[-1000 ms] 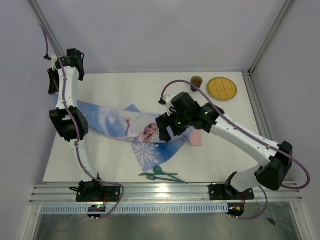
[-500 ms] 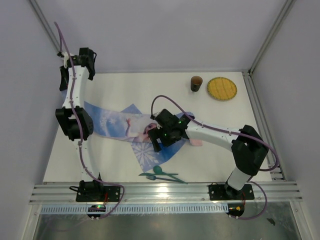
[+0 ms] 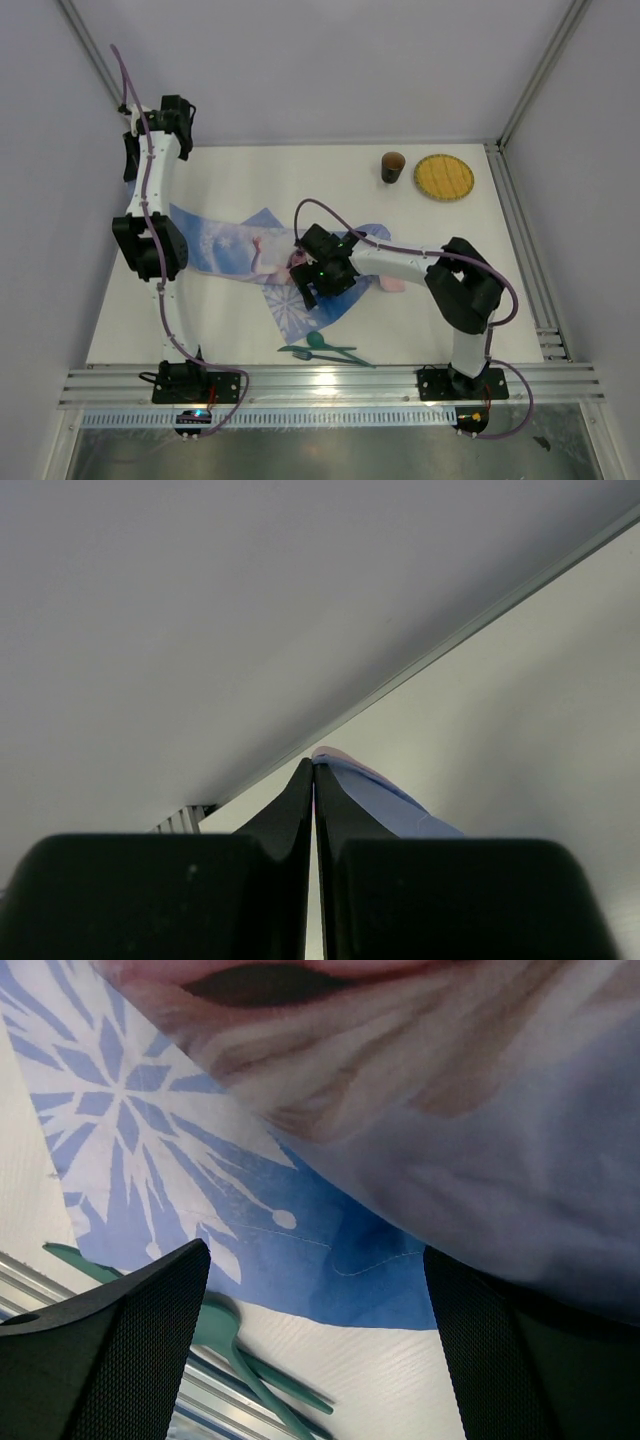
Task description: Set the dinner table for one person
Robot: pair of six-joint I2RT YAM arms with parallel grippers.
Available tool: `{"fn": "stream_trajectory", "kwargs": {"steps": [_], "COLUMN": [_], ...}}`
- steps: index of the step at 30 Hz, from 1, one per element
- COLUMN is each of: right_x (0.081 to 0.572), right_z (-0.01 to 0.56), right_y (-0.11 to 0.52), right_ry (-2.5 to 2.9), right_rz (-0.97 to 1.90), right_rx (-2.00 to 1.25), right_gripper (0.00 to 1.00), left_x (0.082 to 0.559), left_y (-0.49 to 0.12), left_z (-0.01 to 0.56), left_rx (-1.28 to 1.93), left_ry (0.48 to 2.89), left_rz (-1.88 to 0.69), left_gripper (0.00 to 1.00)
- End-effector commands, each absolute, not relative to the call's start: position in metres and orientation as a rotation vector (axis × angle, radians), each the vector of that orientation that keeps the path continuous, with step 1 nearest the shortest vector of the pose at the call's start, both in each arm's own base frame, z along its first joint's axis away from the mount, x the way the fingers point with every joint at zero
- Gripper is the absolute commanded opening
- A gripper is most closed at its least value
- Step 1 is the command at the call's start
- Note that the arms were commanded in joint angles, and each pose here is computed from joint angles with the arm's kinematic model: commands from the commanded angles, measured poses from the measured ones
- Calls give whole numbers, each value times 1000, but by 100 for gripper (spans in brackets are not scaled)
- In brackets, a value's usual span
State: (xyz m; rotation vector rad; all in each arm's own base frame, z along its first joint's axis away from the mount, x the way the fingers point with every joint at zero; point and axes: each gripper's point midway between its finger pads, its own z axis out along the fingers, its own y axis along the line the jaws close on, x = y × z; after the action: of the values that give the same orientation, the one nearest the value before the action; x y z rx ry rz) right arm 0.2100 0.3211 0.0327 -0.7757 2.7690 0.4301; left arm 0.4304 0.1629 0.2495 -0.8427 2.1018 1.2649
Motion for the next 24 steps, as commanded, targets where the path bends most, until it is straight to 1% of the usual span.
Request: {"fn": "stream_trajectory", "kwargs": {"steps": [1,9,17,21,24], "right_x": [210,193,171,160,159], "right_z": [35,15,10,8,9], "right_y": [327,297,271,247,229], "right_ry": [2794,2906,3017,3099,3135], "right_rz": [432,286,205,180,212], "right_rx": [-763,-760,-732,-586,-452], "right_gripper": [92,92,92,91,91], "left_x": [413,413,412,412,412], "left_y": [163,165,166,166,166], "left_z": [256,260,264,266,265], "left_rx": [-813,-806,-808,-807,-806], "left_ry": [2145,2134,2121,2116,2116], "left_rz": [1322,1339,1345,1349,1351], "left_gripper": [0,0,0,0,0]}}
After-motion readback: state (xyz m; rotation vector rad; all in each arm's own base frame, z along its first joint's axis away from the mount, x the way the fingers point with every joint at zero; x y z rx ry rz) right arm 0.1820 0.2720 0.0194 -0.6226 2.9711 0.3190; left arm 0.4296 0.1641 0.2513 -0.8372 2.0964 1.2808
